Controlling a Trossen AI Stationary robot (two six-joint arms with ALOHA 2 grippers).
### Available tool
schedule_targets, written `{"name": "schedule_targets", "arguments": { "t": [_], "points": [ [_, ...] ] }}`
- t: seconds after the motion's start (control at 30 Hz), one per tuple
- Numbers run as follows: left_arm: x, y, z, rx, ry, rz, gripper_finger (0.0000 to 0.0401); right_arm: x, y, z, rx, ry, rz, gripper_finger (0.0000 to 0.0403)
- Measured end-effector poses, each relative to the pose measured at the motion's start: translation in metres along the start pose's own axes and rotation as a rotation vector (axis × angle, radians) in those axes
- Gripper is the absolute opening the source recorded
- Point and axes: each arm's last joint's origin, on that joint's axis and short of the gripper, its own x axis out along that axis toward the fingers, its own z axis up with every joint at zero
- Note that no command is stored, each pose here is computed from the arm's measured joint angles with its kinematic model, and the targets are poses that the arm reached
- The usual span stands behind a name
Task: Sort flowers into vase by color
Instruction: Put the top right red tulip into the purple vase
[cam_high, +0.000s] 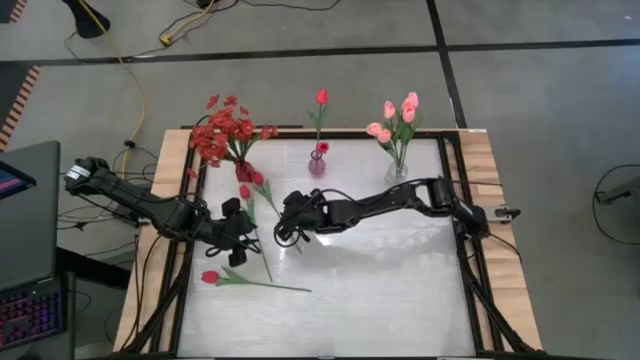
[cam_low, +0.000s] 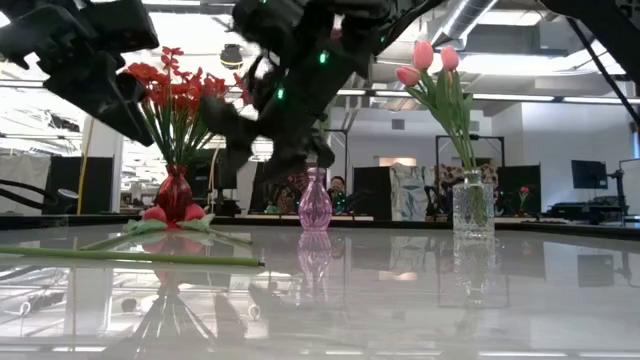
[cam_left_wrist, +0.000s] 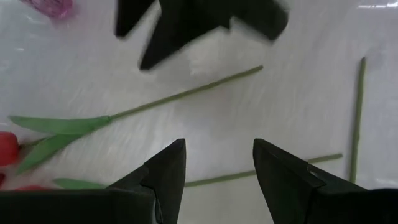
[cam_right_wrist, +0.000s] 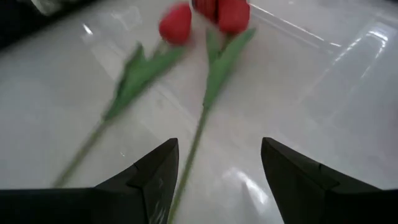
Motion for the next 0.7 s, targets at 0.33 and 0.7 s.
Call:
{"name": "schedule_targets", "arguments": {
  "t": [0.33,0.7],
  "points": [
    [0.0,0.0,0.0,0.011,0.0,-0.003,0.0176,0.026,0.006,-0.025,0.009,-0.014,0.025,0.0255],
    [0.0,0.0,0.0,0.009,-0.004,0.0,0.0176,0.047,0.011,-0.042,0.009,-0.036,0.091,0.0255]
  ]
}}
